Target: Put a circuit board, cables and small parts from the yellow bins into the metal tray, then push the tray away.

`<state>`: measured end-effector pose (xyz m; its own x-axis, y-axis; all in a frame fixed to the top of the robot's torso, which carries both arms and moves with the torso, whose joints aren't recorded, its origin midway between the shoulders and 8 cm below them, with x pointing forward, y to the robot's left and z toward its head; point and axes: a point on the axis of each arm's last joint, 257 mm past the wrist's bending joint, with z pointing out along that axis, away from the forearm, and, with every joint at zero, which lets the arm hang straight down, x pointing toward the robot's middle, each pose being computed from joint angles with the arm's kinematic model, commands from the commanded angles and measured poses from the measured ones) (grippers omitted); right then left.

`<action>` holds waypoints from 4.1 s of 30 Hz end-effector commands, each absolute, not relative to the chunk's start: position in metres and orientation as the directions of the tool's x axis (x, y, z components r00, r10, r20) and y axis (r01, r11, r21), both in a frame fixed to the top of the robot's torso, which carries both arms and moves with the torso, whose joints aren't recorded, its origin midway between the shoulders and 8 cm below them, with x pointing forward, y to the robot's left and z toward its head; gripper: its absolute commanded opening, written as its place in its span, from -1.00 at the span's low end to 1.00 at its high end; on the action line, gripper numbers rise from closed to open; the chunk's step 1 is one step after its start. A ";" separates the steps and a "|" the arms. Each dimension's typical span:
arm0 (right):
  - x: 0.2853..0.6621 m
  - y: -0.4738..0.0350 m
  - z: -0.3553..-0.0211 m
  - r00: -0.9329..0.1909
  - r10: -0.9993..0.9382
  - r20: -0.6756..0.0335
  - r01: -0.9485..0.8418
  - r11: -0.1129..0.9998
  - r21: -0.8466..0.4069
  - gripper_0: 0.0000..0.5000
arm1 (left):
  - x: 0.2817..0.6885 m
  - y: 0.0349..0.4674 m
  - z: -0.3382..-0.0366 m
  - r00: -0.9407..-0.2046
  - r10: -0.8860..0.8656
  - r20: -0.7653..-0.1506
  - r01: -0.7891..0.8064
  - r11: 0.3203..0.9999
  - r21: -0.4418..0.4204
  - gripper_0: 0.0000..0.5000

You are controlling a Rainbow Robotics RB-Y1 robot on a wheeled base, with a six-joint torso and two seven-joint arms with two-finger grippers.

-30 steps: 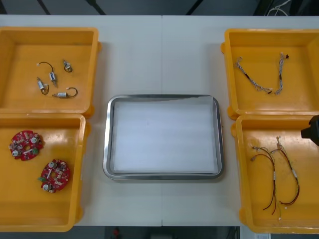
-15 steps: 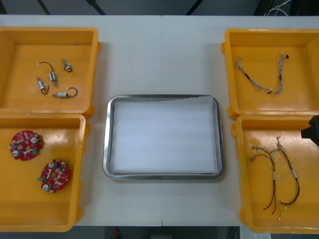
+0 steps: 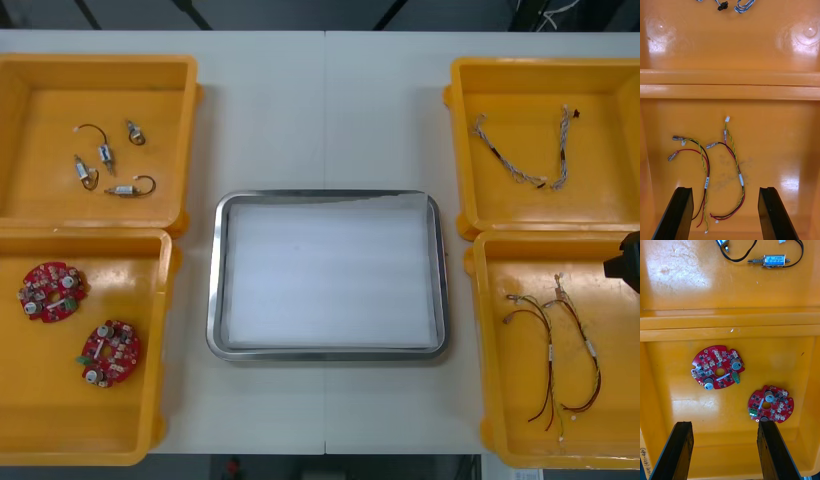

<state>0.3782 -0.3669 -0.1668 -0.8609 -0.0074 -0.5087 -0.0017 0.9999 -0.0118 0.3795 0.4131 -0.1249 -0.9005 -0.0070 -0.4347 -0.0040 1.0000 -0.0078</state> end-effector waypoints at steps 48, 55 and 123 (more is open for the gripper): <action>0.374 -0.382 -0.153 -0.848 0.007 -0.530 0.035 0.999 -0.041 1.00 | 0.378 0.426 -0.108 -0.887 0.056 -0.459 0.032 0.998 0.060 1.00; 0.374 -0.382 -0.153 -0.848 0.007 -0.530 0.035 0.999 -0.041 1.00 | 0.378 0.426 -0.108 -0.887 0.056 -0.459 0.032 0.998 0.060 1.00; 0.335 -0.405 -0.309 -0.852 -0.034 -0.523 -0.029 0.999 -0.018 1.00 | 0.388 0.455 -0.271 -0.894 0.111 -0.434 0.110 0.994 0.029 1.00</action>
